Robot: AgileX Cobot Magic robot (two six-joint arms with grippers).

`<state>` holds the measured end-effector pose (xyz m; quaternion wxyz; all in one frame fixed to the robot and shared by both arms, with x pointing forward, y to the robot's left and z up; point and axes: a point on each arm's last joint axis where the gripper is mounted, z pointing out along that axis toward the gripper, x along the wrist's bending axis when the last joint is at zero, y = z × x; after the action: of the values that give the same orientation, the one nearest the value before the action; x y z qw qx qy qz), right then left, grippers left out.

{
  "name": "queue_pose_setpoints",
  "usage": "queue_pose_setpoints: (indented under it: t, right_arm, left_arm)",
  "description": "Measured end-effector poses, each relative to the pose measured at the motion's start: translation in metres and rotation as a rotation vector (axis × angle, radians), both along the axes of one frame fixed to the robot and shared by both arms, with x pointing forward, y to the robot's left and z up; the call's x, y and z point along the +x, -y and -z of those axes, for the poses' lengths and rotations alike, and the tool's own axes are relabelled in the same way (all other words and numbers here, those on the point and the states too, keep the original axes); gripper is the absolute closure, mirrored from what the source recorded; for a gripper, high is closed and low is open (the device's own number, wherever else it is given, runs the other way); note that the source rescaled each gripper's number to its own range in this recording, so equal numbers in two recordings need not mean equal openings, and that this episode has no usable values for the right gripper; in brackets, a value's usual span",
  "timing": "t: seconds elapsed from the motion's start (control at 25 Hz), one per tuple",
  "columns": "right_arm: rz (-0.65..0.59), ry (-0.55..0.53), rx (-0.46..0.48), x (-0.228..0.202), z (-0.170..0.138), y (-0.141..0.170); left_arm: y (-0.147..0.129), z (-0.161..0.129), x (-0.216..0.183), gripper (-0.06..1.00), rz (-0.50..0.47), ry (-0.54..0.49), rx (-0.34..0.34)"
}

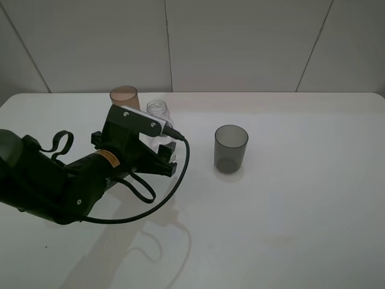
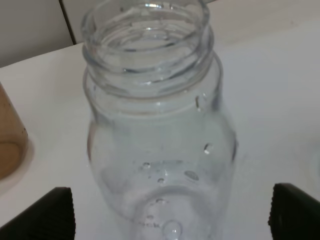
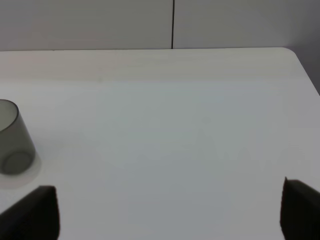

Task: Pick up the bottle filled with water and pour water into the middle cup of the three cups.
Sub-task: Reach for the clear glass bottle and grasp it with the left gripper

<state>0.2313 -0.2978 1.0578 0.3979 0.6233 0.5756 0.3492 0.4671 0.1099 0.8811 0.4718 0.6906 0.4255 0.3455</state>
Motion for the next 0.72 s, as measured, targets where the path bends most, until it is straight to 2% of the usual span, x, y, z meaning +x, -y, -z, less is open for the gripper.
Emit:
queue_pose_setpoints:
  t: [0.12, 0.4, 0.72]
  right_arm:
    - [0.0, 0.0, 0.0, 0.0, 0.0, 0.0]
    - [0.0, 0.0, 0.0, 0.0, 0.0, 0.0]
    - [0.0, 0.0, 0.0, 0.0, 0.0, 0.0]
  left_arm:
    - [0.001, 0.003, 0.001, -0.06, 0.005, 0.022, -0.015]
    - [-0.001, 0.017, 0.002, -0.06, -0.012, 0.071, 0.0]
    - [0.0, 0.029, 0.003, -0.06, -0.019, 0.045, 0.002]
